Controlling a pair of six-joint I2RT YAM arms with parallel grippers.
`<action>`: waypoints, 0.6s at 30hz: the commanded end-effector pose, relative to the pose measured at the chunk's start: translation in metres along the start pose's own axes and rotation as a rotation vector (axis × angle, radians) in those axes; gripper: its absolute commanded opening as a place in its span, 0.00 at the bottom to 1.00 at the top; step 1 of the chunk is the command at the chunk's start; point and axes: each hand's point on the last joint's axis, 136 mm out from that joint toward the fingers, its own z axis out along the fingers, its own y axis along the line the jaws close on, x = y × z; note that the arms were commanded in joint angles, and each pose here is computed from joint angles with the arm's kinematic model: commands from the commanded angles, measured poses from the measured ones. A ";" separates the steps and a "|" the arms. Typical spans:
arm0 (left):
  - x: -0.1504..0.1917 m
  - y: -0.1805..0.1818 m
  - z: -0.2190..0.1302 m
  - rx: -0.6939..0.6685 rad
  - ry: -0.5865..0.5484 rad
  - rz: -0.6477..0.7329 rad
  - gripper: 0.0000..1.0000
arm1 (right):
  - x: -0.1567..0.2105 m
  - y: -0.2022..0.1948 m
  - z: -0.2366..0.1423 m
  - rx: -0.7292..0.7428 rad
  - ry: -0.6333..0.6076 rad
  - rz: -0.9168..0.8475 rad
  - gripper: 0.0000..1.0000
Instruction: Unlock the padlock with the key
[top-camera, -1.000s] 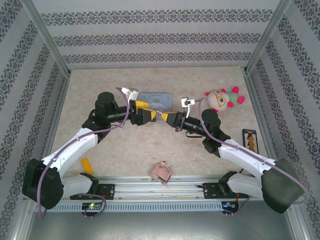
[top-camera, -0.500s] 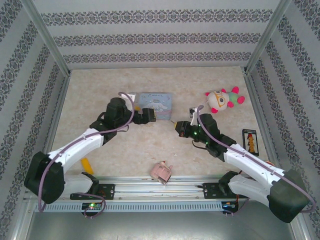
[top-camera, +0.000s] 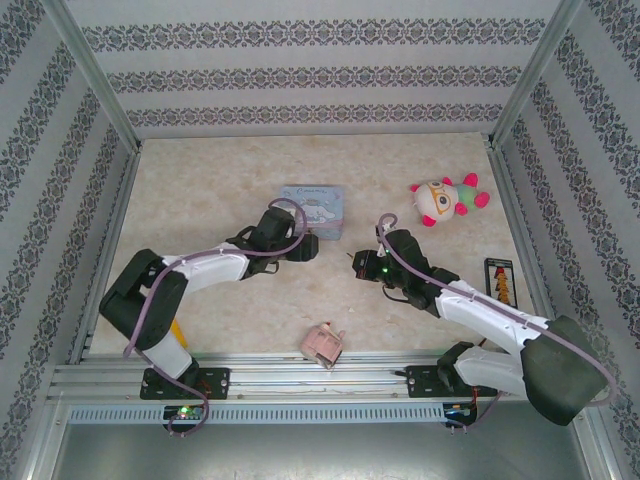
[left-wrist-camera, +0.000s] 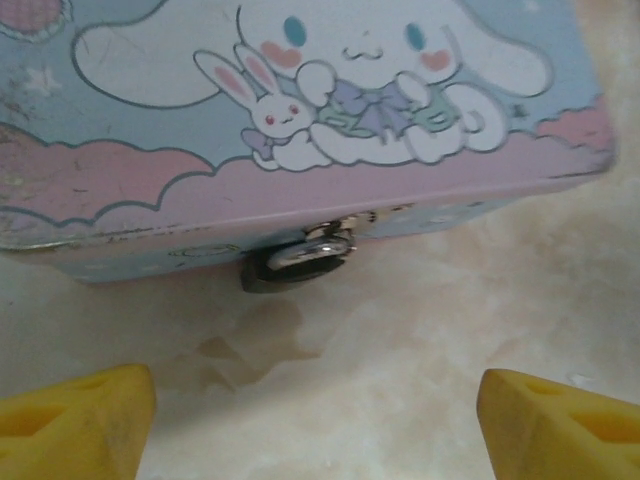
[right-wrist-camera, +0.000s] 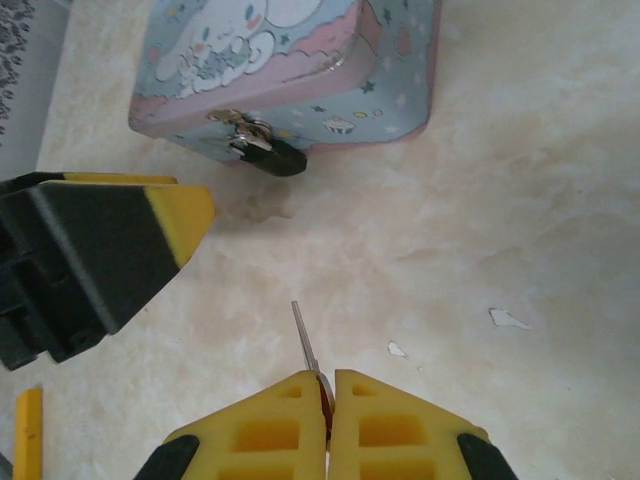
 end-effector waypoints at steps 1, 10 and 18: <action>-0.018 -0.002 0.011 -0.035 -0.068 0.003 0.78 | -0.008 -0.007 0.001 0.035 -0.032 0.011 0.00; -0.026 0.006 0.044 -0.114 -0.100 0.056 0.60 | -0.017 -0.014 0.001 0.055 -0.062 0.020 0.00; -0.037 0.006 0.061 -0.150 -0.114 0.091 0.64 | -0.022 -0.015 0.002 0.050 -0.072 0.027 0.00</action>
